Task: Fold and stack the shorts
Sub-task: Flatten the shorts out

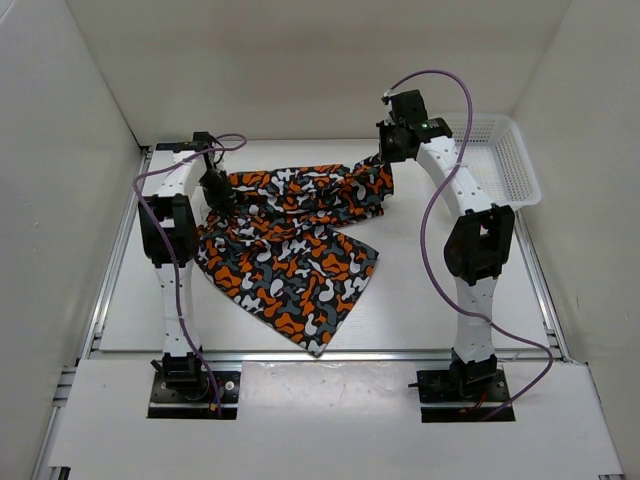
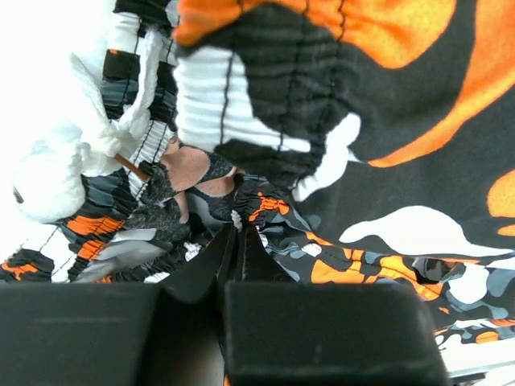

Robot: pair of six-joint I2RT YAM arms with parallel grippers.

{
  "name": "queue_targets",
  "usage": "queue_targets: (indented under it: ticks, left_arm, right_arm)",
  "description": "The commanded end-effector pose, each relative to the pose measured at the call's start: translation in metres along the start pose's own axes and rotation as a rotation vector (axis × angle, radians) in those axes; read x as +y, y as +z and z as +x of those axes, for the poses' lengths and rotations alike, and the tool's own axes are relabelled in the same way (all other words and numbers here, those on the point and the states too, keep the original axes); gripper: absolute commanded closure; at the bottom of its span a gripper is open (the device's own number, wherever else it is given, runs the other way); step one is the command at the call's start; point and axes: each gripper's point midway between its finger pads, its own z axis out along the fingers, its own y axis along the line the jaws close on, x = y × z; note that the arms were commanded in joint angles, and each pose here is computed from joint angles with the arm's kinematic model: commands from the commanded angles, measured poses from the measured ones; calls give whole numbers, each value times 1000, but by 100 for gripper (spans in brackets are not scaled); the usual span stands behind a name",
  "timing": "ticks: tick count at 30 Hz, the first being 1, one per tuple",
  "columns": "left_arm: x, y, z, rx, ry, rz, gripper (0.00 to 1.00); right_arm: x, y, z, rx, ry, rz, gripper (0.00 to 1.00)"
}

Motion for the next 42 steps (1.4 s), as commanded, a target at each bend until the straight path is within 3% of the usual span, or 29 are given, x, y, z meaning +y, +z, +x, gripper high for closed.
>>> queue_targets:
  ticks: [1,9,14,17,23,27,30,32,33,34,35,42]
  left_arm:
    - [-7,-34,-16,-88,21,12,90]
    - [5,-104,-23,-209,9,-52,90]
    - [45,-126,-7,-215,-95,-106,90]
    - [55,-121,4,-200,-136,-121,90]
    - [74,-70,43,-80,-210,-146,90]
    - [75,-54,42,-28,-216,-150,76]
    - [68,-77,21,-108,-206,-136,55]
    - [58,-104,2,-187,-206,-111,50]
    - [50,-115,-6,-225,-192,-96,51]
    - [44,-123,-10,-241,-181,-89,61]
    - [38,-130,-22,-275,-175,-66,90]
    - [-8,-90,-36,-171,-124,141,89]
  right_arm:
    - [-9,-21,-17,-53,-3,13,100]
    - [-30,-32,-25,-78,25,39,100]
    - [-31,-29,-26,-75,30,18,100]
    - [-26,-25,-23,-63,30,-12,100]
    - [-14,-11,-9,-20,24,-62,100]
    - [-8,-7,-1,2,20,-75,100]
    - [-8,-7,1,11,11,-74,100]
    - [-8,-7,1,11,11,-74,100]
    - [-9,-8,3,20,12,-73,100]
    - [-4,-8,4,22,6,-80,100]
    - [-6,-6,7,30,6,-70,100]
    - [-6,-4,11,39,16,-69,100]
